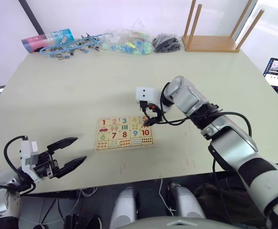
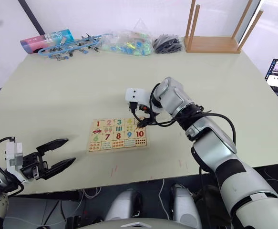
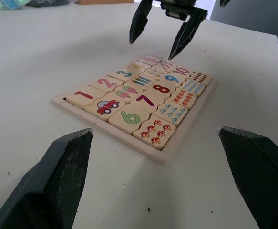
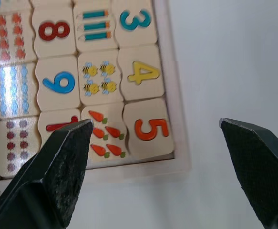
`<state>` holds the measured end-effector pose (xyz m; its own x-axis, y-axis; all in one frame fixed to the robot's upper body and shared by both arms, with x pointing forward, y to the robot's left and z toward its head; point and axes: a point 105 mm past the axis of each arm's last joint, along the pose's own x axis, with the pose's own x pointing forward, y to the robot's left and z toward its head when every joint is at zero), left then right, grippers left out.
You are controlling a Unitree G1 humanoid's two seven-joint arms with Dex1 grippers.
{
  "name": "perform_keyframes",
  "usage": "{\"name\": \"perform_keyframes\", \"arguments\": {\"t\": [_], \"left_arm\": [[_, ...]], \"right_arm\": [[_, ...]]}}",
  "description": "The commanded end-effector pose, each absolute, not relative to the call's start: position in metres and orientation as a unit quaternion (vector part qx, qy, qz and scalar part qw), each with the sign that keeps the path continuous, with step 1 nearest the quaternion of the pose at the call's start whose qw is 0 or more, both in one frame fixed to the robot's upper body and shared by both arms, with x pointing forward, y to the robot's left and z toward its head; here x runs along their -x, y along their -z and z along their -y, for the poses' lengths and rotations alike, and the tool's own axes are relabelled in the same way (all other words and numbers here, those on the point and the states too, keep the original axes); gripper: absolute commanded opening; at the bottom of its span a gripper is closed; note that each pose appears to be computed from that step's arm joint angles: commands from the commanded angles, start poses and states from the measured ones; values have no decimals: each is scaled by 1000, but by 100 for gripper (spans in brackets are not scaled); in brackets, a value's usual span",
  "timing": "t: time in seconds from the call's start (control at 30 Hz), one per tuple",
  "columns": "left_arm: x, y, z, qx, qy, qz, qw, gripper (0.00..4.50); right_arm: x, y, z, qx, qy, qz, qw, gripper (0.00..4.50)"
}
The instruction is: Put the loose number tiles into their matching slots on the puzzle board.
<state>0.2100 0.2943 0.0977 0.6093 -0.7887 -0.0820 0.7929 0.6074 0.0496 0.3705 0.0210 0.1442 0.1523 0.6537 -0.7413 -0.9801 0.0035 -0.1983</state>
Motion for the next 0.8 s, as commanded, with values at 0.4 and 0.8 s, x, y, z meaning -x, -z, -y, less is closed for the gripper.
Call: {"name": "perform_keyframes", "arguments": {"t": [0.4,0.8], "left_arm": [[-213,-109,-298,-59,438,-8,897,450],[-215,-112,-299,-62,439,-11,896,450]], "right_arm": [[-371,-149,-13,236,-637,-111,726,10],[-369,-93,6,227,-613,-145,743,10]]}}
